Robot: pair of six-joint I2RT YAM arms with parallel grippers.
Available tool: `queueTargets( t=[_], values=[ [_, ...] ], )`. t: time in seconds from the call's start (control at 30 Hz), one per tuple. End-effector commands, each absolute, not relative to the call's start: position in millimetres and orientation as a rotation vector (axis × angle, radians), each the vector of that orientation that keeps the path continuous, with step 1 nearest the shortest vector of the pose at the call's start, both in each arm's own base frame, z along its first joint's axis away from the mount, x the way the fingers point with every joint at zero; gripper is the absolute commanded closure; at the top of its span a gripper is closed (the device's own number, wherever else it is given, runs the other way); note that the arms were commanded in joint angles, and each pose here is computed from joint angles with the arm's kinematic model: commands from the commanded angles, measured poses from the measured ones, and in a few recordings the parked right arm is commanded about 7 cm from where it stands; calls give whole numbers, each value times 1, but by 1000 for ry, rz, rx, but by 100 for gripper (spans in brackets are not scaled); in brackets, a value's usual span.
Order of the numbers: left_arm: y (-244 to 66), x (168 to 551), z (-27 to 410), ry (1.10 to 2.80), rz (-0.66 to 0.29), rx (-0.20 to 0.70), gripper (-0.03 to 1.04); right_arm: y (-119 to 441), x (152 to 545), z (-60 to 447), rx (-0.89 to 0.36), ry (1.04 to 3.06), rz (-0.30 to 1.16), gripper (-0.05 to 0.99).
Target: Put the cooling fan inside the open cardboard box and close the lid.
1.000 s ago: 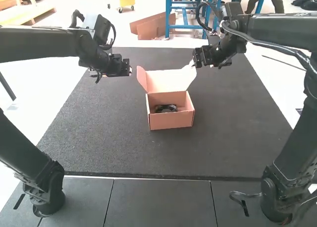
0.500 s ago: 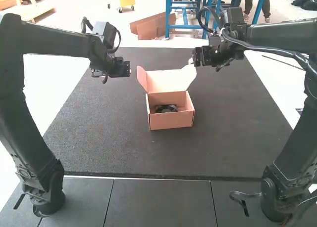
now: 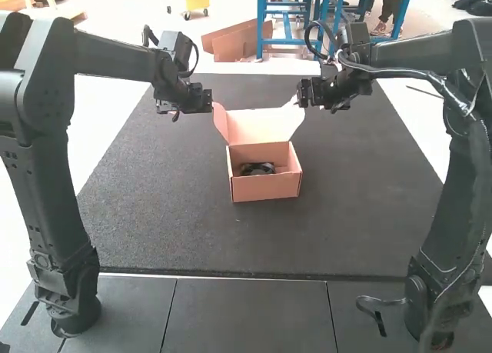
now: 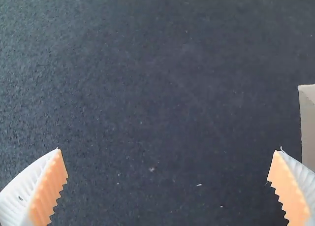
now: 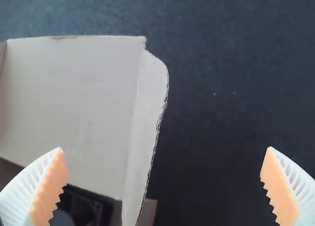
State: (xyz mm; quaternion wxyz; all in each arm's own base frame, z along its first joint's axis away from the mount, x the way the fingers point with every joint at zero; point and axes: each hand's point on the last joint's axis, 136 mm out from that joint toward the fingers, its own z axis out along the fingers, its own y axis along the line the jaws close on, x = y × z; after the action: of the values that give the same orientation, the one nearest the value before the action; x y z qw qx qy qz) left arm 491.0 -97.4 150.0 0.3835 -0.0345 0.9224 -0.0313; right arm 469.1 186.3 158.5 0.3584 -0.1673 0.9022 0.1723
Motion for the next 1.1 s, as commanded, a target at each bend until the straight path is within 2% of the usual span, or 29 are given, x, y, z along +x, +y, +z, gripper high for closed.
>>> queueTargets(
  t=[0.0,0.23,0.37,0.53,0.63,0.8,0.9,0.93,1.07],
  values=[
    [-122,498,169,2313,-181,-35,4,184,482,174,-390,2295,487,4],
    [-147,494,169,2319,-259,28,4,191,494,177,-391,2293,506,4],
    [-153,492,169,2320,-266,39,4,192,495,174,-389,2315,515,6],
    [-154,492,170,2317,-268,42,4,193,496,171,-377,2327,522,21],
    [-154,493,171,2317,-268,42,4,194,495,172,-375,2328,538,24],
    [-155,493,173,2314,-267,46,4,195,495,172,-371,2329,555,54],
    [-154,493,173,2317,-267,46,4,197,494,172,-370,2330,570,59],
    [-154,492,172,2318,-266,46,4,199,493,173,-373,2328,577,65],
    [-154,491,171,2325,-262,50,4,203,488,172,-366,2347,611,66]
  ],
)
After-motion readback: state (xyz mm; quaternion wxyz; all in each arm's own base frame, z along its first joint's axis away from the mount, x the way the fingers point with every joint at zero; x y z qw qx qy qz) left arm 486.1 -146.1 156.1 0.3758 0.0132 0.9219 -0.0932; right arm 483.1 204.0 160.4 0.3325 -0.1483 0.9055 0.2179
